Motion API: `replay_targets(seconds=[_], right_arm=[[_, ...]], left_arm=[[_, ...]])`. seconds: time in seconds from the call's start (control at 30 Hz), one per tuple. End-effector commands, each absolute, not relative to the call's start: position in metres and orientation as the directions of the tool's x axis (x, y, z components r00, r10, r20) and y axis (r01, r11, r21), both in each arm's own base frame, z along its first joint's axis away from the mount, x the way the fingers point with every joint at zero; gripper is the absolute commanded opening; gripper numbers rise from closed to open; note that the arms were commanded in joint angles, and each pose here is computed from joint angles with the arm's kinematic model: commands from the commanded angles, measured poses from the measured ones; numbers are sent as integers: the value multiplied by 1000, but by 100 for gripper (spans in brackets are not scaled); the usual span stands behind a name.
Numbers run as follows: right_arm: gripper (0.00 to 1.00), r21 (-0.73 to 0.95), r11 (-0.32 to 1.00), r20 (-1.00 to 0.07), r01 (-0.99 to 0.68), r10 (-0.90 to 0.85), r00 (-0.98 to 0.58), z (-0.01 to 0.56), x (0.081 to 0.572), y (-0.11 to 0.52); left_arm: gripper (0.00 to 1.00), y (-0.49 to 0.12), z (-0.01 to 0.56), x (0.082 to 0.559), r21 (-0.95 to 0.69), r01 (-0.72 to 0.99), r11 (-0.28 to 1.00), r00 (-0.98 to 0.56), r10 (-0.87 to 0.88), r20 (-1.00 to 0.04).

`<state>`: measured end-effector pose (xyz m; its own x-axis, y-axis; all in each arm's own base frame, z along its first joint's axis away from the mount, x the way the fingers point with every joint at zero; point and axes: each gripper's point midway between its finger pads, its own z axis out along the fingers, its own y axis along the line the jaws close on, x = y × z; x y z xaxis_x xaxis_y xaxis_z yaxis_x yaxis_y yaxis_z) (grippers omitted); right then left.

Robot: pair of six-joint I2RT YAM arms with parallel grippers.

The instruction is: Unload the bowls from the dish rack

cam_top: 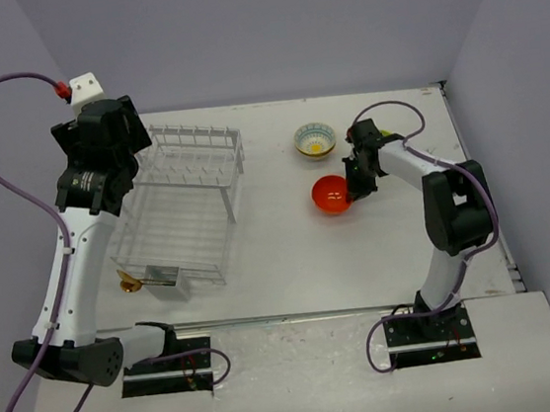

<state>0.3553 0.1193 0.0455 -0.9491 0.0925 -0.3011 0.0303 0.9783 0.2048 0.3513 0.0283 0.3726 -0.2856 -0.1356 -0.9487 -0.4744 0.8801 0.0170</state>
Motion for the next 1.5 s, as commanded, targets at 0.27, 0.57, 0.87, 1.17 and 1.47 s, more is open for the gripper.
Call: replay_targets(seconds=[0.27,0.57,0.87,1.17,1.47], right_arm=[[45,266,963,-334,47,138,-932,55,379,126],[99,216,974,-613,68,189,-767,147,377,97],[99,417,898,-774,-138,272,-572,230,352,125],[99,418,892,-787,-173,260,-559,243,349,127],[99,430,879,-788,-205,255,-561,245,347,133]], left_arm=[[100,28,383,342,52,-412,910,-277,-70,-958],[100,49,359,358,214,-509,834,-384,3,-924],[75,65,337,387,414,-561,717,-532,71,-844],[12,78,338,381,514,-602,611,-589,94,-802],[0,75,368,365,561,-677,476,-566,150,-811]])
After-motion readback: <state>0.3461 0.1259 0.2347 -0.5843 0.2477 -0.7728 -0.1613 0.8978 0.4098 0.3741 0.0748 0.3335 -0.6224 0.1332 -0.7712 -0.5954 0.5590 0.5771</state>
